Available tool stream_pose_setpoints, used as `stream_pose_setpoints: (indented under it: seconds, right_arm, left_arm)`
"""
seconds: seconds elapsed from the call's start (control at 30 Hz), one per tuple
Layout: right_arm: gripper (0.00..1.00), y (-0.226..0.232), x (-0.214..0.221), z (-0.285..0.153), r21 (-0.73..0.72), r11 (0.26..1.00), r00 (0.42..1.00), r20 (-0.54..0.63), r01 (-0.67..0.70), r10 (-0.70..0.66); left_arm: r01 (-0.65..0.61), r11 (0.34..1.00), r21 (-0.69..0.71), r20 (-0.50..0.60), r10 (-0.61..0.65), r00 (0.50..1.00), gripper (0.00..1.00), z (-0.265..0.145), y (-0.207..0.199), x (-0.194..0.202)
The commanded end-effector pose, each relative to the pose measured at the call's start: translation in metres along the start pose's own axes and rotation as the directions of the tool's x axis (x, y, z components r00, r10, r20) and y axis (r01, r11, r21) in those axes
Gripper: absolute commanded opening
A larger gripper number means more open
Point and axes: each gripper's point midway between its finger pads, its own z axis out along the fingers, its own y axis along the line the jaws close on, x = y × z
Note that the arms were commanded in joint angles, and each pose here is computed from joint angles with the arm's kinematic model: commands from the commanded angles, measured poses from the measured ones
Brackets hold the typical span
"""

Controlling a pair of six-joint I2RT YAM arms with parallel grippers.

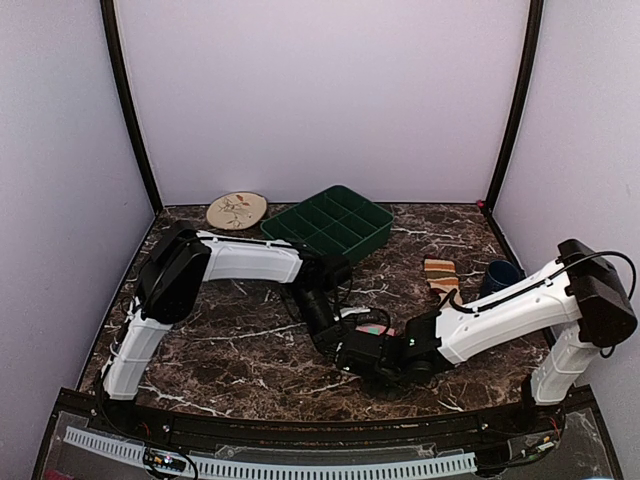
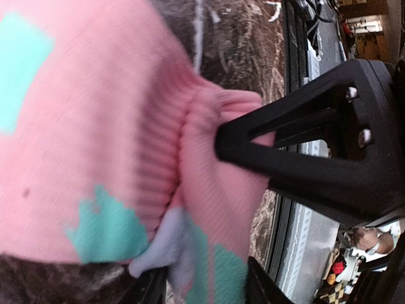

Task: Roll the socks
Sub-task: Roll the sock at the center of the board.

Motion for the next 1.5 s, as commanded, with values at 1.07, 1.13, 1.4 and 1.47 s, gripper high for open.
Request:
stream_pose_setpoints:
  seconds: [1.07,1.13,1.4,1.47]
  right_arm:
    - [0.0,-0.016,-0.022,0.012,-0.12,0.981,0.988,-0.037,-0.153,0.149]
    - [0.0,-0.018,-0.023,0.011,-0.146,0.972,0.983,-0.044,-0.182,0.178]
    - [0.0,-0.02,-0.021,0.007,-0.252,0.933,0.967,-0.084,-0.255,0.241]
    - [0.0,-0.021,-0.02,0.007,-0.28,0.92,0.961,-0.097,-0.275,0.258]
  left_arm:
    - [0.163,0.907,-0.389,0.184,-0.097,0.978,0.46,-0.051,0.094,0.055]
    - [0.156,0.893,-0.422,0.208,-0.072,0.976,0.46,-0.057,0.096,0.053]
    - [0.097,0.843,-0.53,0.289,0.072,0.955,0.46,-0.071,0.091,0.039]
    - [0.07,0.825,-0.561,0.288,0.115,0.951,0.46,-0.07,0.088,0.037]
